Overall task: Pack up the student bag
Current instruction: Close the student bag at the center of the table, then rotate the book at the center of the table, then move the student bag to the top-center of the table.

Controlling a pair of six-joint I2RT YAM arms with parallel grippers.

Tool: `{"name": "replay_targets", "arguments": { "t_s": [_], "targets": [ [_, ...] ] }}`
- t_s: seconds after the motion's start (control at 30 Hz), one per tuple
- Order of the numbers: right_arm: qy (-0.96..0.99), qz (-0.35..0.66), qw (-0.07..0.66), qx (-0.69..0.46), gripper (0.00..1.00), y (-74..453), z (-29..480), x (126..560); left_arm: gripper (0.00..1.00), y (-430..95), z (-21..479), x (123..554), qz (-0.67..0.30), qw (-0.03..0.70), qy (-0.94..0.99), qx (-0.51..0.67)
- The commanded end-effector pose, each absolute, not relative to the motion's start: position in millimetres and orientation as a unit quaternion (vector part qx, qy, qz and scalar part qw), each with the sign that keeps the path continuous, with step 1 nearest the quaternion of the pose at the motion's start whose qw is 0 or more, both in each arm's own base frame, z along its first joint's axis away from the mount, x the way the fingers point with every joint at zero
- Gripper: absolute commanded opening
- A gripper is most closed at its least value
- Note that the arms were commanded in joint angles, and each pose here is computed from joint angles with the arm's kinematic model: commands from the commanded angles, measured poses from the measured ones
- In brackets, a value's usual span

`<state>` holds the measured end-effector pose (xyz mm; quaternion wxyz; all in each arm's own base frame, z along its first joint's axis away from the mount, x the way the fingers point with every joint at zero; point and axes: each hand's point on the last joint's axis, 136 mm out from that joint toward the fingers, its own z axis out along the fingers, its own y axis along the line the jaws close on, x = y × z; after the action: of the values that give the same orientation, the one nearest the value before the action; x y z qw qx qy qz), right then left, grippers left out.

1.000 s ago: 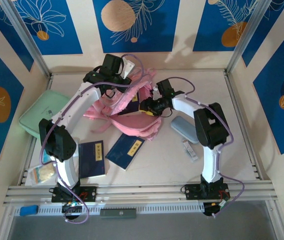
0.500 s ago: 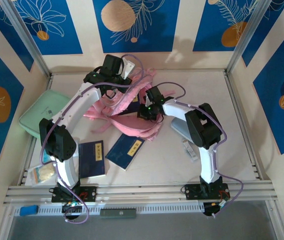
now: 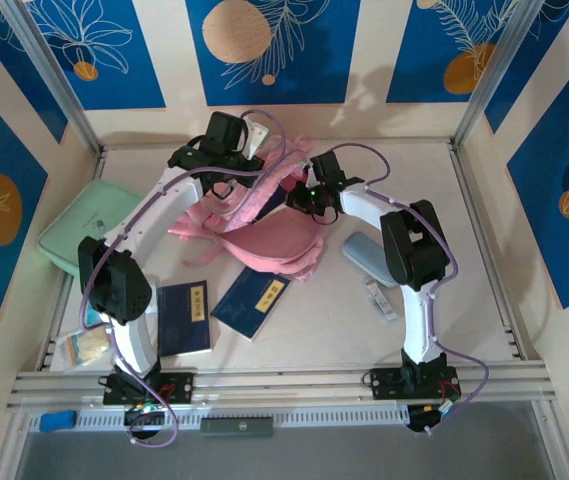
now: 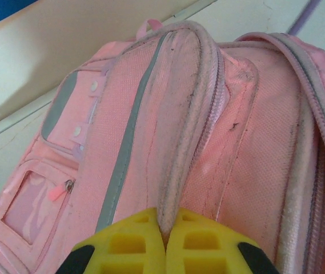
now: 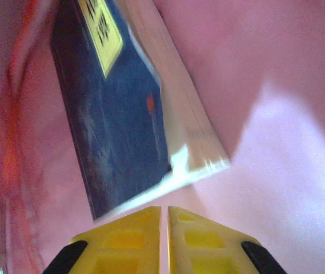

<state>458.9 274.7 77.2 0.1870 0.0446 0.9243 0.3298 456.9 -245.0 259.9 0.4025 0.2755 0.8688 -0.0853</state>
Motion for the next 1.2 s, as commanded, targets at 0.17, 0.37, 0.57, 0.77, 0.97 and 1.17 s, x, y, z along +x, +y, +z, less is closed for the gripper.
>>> {"name": "replay_targets", "arguments": {
  "t_s": [0.17,0.37,0.57,0.77,0.97,1.17],
  "targets": [
    [0.930,0.344,0.128,0.017,0.22,259.0,128.4,360.9,0.00,-243.8,261.8,441.9,-0.154,0.398,0.877,0.220],
    [0.945,0.312,0.093,0.008,0.29,237.4,144.3,303.3,0.35,-251.4,229.5,401.7,-0.234,0.343,0.890,0.188],
    [0.959,0.276,0.065,-0.009,0.37,233.5,138.7,248.2,0.48,-235.0,217.7,333.9,-0.304,0.297,0.898,0.118],
    [0.955,0.297,0.012,0.005,0.37,255.6,98.5,204.7,0.54,-202.2,168.1,269.3,-0.310,0.243,0.918,0.042],
    [0.952,0.305,0.009,0.004,0.34,279.0,75.8,210.9,0.55,-190.2,121.9,232.0,-0.308,0.194,0.931,0.001],
    [0.951,0.305,0.042,0.003,0.31,295.0,66.4,254.4,0.61,-172.4,78.4,225.2,-0.250,0.176,0.952,-0.010]
  ]
}}
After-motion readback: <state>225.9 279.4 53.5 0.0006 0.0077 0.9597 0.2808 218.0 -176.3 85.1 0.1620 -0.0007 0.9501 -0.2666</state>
